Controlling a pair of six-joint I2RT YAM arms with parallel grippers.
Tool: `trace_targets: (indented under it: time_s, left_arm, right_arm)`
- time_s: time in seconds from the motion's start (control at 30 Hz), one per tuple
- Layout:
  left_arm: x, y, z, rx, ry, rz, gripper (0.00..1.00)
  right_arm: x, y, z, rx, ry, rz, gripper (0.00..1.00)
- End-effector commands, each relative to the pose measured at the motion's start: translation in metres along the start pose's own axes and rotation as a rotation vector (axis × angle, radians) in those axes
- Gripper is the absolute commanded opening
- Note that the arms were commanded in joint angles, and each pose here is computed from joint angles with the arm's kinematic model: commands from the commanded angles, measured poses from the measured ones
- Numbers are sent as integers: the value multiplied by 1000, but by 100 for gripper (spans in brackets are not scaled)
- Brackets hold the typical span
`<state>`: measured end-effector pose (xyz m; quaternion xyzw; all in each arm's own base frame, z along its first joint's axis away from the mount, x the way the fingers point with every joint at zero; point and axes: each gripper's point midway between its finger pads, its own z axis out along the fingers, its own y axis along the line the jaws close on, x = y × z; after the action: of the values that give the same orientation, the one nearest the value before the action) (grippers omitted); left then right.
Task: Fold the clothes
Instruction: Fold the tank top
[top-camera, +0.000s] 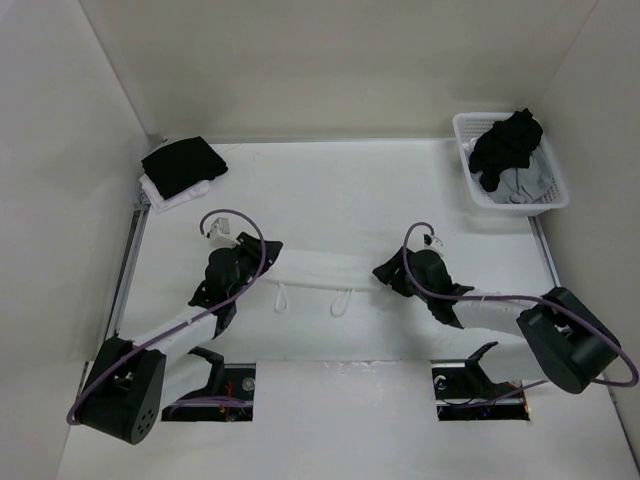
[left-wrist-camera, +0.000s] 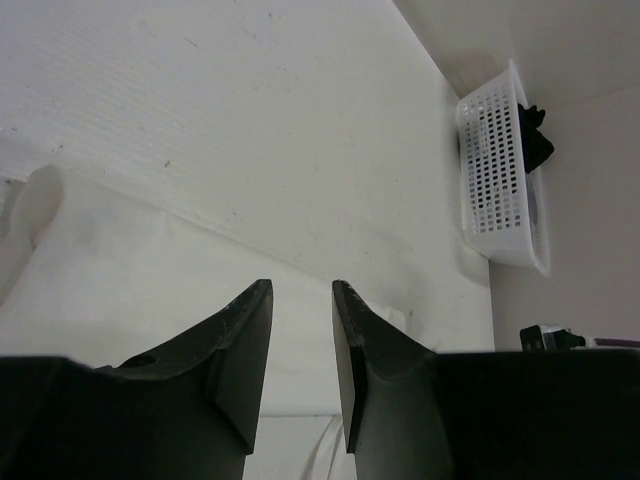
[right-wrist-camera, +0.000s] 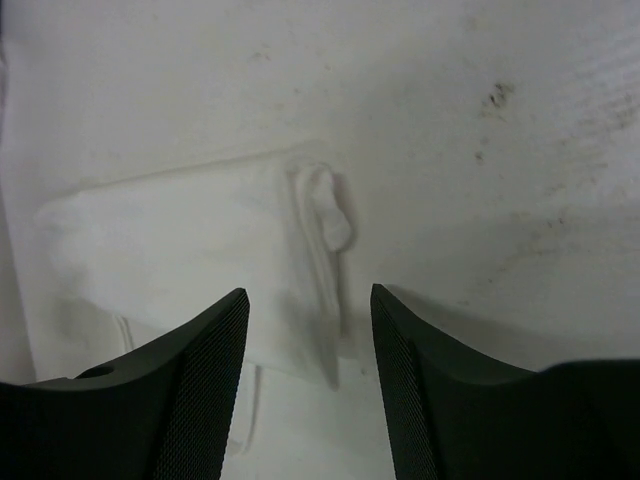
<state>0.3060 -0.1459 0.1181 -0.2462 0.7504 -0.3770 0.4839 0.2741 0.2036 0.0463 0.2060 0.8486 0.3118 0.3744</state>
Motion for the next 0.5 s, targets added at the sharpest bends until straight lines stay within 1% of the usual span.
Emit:
trace_targets:
  time_s: [0.0, 0.1, 0.17, 0.23, 0.33, 0.4, 0.47]
  left_arm:
    - [-14, -25, 0, 70, -30, 19, 29]
    - [-15, -28, -2, 75, -32, 19, 29]
    - [-17, -30, -4, 81, -36, 19, 29]
    - [-19, -33, -6, 88, -42, 19, 29]
    - [-26, -40, -11, 104, -60, 18, 29]
    - [-31, -46, -15, 118, -72, 18, 29]
    - [-33, -52, -18, 129, -78, 21, 29]
  right_arm:
    - [15, -15, 3, 82, 41, -7, 58]
    - [21, -15, 9, 84, 67, -8, 57]
    - [27, -10, 14, 60, 99, -3, 54]
    - [31, -8, 18, 46, 122, 26, 46]
    - [32, -17, 24, 61, 121, 64, 37]
    - [30, -19, 28, 56, 115, 82, 24]
    - [25, -10, 29, 9, 97, 99, 15]
